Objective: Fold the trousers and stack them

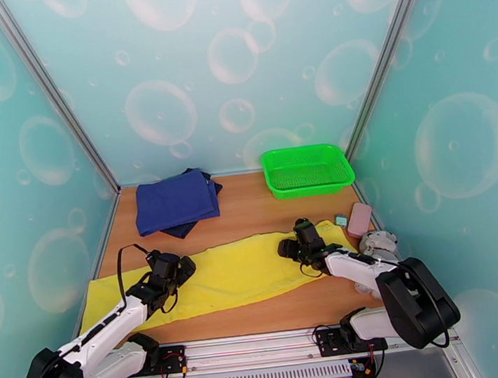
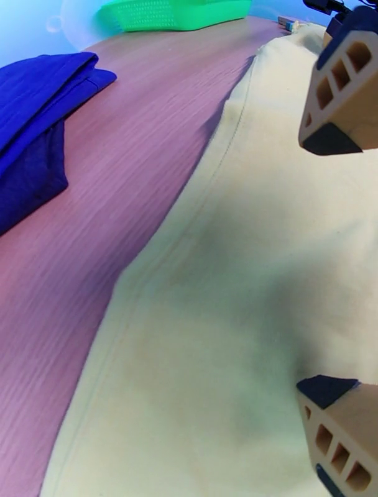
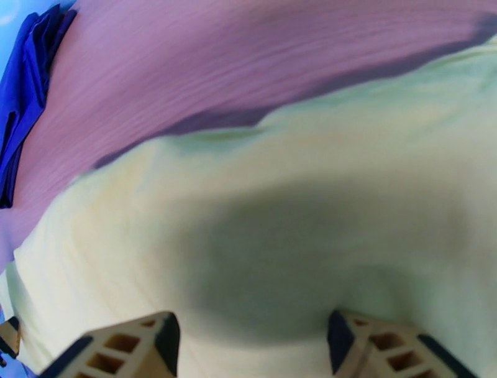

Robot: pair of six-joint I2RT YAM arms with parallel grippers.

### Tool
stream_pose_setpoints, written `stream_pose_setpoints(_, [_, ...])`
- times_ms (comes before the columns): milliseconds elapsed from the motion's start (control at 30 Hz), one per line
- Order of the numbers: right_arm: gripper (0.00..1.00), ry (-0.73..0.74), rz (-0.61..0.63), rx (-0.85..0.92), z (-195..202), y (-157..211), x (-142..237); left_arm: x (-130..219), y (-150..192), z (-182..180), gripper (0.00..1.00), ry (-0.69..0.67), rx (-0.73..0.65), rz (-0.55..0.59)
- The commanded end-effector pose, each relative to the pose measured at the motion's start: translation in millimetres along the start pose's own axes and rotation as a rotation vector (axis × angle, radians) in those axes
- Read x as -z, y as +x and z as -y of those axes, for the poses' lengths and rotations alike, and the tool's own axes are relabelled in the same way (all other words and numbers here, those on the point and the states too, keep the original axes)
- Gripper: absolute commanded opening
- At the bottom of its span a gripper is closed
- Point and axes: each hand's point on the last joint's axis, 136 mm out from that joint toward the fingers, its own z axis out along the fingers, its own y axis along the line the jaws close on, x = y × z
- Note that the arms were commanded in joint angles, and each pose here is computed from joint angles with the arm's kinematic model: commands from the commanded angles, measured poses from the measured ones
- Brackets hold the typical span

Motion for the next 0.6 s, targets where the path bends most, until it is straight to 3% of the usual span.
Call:
stream_pose_setpoints(0, [0.69, 0.119, 0.088, 0.092, 2, -35, 22, 29, -31, 40, 0.99, 0.107, -0.114, 0.067])
stream_pose_setpoints(133, [0.80, -0.026, 0.217, 0.286, -82, -63, 52, 71, -78, 46, 0.99, -0.014, -0.237, 0.250])
stream_pose_setpoints(267, [0.88, -0.318, 0.130, 0.439, -165, -38, 39, 70, -104, 23, 0.99, -0.097, -0.217, 0.350])
stream_pose_setpoints(333, [0.90, -0.368, 0.110, 0.486, -182, -17, 22, 58, -111, 6, 0.99, -0.108, -0.181, 0.349])
stream_pose_setpoints(433, [0.92, -0.341, 0.041, 0.490, -180, 9, -7, 41, -124, -51, 0.89, -0.224, 0.023, 0.302])
stream_pose_setpoints(567, [0.92, -0.440, -0.042, 0.349, -170, 30, -23, 32, -120, -116, 0.93, -0.390, 0.181, 0.220])
